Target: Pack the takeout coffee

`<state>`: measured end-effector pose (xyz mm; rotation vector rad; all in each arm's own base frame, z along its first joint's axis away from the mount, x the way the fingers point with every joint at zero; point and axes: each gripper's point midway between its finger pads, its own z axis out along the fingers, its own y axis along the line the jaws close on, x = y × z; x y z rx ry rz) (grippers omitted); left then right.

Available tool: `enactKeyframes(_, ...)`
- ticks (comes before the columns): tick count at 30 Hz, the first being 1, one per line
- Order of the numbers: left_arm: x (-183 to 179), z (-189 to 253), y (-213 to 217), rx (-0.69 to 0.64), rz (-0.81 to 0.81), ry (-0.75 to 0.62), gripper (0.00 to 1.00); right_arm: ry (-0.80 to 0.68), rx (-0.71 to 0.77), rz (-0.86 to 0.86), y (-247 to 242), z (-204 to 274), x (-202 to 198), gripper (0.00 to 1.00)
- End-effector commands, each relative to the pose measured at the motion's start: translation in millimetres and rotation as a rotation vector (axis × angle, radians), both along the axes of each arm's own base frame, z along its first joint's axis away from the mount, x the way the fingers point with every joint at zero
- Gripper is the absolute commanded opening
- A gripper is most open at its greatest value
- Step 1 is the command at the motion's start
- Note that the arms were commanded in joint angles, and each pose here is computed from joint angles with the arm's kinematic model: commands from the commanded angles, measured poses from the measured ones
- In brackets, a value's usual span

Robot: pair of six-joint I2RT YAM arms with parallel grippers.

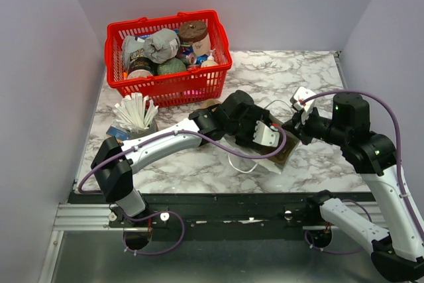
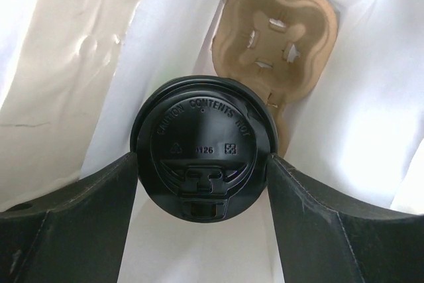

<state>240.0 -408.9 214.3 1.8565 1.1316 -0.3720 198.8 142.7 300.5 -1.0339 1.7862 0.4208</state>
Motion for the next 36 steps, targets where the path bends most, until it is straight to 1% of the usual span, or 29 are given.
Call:
enactKeyframes(1,1,13,5,0.001,-0.002,-0.017,0.00,-0.016,0.026,0.046,7,6,-7,0.01)
enactKeyframes(3,0,8,10,0.039,-0.014,-0.024,0.00,-0.023,0.022,0.046,6,8,-7,0.01)
enactKeyframes(4,-3,2,16,0.079,-0.031,-0.028,0.00,-0.028,0.015,0.050,5,8,-8,0.00)
enactKeyframes(7,0,0,22,0.113,-0.032,-0.056,0.00,-0.033,0.010,0.067,6,8,-10,0.01)
enactKeyframes(11,5,1,24,0.128,-0.032,-0.093,0.00,-0.025,0.008,0.086,7,4,-13,0.00)
enactKeyframes(16,2,1,22,0.129,-0.062,-0.100,0.00,-0.015,0.006,0.092,8,2,-14,0.00)
enactKeyframes(19,-2,6,13,0.122,-0.129,-0.113,0.00,-0.013,0.027,0.101,12,7,-14,0.00)
enactKeyframes(20,-3,14,9,0.113,-0.156,-0.123,0.00,-0.012,0.031,0.106,13,8,-14,0.01)
enactKeyframes(22,-7,13,3,0.118,-0.223,-0.134,0.00,-0.010,0.038,0.107,14,9,-13,0.01)
enactKeyframes(26,-12,20,-8,0.114,-0.292,-0.172,0.00,0.001,0.028,0.098,14,6,-9,0.01)
enactKeyframes(28,-13,12,-7,0.157,-0.315,-0.163,0.00,-0.006,0.025,0.090,13,7,-8,0.01)
enactKeyframes(30,-11,17,-6,0.181,-0.334,-0.188,0.00,-0.010,0.019,0.086,12,7,-7,0.01)
enactKeyframes(31,-13,9,0,0.224,-0.344,-0.164,0.00,-0.010,0.017,0.081,11,6,-7,0.01)
enactKeyframes(32,-12,14,-1,0.228,-0.348,-0.171,0.00,-0.008,0.016,0.076,10,5,-7,0.01)
enactKeyframes(34,-12,6,4,0.274,-0.348,-0.153,0.00,-0.009,0.013,0.074,9,4,-7,0.01)
enactKeyframes(36,-8,8,6,0.295,-0.339,-0.169,0.00,-0.012,0.009,0.072,9,3,-7,0.01)
